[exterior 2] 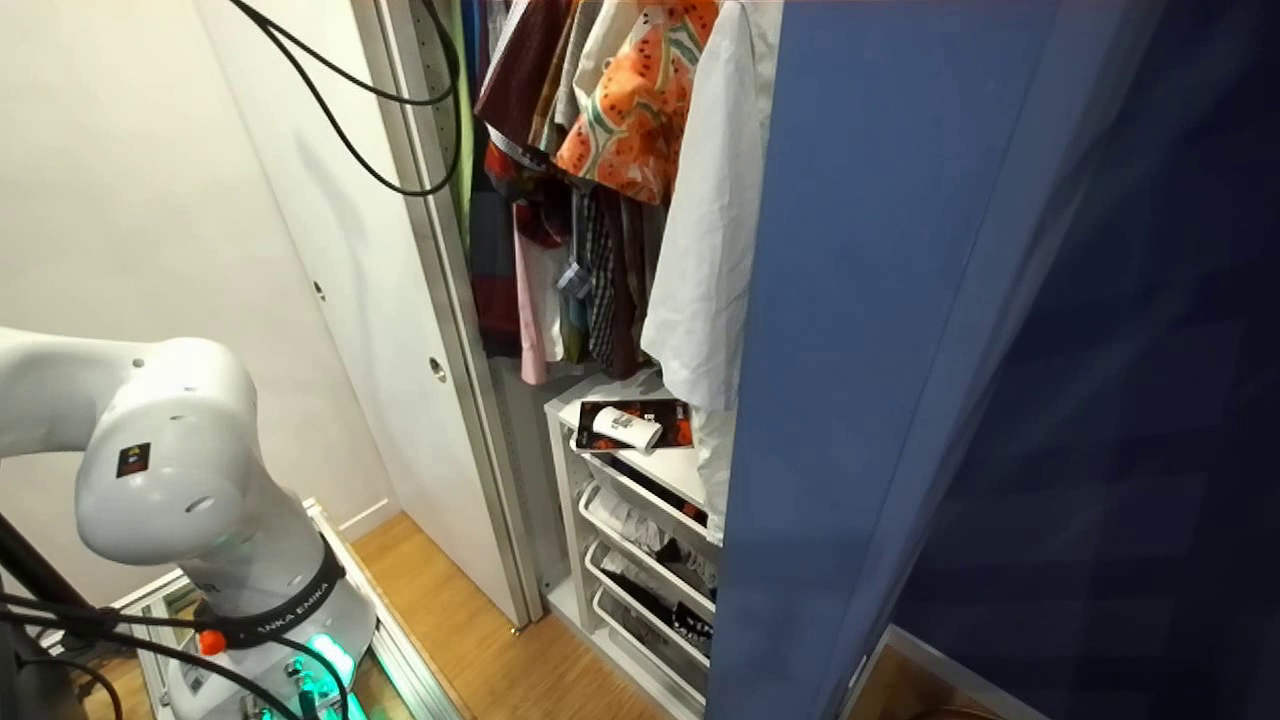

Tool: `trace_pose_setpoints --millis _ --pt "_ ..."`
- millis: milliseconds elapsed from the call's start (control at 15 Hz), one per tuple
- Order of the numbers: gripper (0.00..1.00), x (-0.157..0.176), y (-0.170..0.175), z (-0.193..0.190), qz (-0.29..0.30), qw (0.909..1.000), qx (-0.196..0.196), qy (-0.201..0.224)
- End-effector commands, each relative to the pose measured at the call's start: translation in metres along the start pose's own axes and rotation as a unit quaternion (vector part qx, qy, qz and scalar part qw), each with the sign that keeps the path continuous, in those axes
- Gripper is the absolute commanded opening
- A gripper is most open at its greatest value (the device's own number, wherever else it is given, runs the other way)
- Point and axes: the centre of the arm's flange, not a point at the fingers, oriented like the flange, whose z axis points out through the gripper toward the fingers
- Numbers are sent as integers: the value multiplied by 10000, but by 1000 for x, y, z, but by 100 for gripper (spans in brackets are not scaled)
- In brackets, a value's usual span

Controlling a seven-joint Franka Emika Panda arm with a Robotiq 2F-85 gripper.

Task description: Hang the cap on the hook on the right side of the closet.

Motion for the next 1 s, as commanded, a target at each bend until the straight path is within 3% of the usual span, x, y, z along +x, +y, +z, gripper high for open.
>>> trace_pose_setpoints --millis 0,400,933 --pt "3 14 -4 32 -700 9971 -182 220" --pt "3 8 -1 48 -1356 9894 -496 166" --pt "3 -32 -15 67 -1728 9827 -526 -408"
